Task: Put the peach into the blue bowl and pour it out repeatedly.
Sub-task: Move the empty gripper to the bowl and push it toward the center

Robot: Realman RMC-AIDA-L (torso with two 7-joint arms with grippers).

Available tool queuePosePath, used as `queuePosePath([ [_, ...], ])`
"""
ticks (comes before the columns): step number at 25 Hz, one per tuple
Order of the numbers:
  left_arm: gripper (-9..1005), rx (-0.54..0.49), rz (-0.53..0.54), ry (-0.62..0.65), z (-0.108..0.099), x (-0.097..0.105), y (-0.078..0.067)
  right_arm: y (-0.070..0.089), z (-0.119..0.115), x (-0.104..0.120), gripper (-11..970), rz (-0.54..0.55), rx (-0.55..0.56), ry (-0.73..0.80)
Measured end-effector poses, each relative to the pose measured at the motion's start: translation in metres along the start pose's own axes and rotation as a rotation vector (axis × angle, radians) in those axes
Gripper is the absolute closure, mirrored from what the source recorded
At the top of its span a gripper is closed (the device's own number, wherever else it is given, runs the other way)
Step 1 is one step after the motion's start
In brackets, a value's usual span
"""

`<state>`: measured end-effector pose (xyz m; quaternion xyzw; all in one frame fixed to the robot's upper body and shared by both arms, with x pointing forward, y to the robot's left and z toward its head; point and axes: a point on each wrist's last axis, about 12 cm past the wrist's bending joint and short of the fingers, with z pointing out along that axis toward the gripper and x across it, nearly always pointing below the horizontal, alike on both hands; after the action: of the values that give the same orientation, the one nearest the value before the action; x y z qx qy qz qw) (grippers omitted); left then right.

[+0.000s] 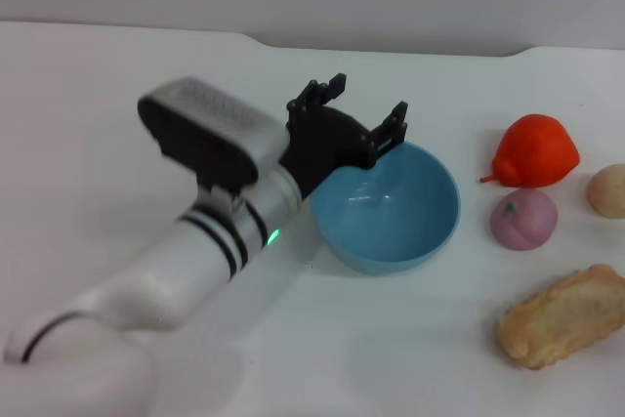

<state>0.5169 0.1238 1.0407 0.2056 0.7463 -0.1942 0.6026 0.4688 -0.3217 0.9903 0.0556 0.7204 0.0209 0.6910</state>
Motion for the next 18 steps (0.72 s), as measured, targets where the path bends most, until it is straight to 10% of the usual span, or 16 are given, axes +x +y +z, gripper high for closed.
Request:
queuePosePath([
  [18, 194, 0.128, -0.060, 0.540, 0.028, -0.089, 0.074, 0.000, 0.000, 0.000, 379, 0.000, -0.004, -0.002],
])
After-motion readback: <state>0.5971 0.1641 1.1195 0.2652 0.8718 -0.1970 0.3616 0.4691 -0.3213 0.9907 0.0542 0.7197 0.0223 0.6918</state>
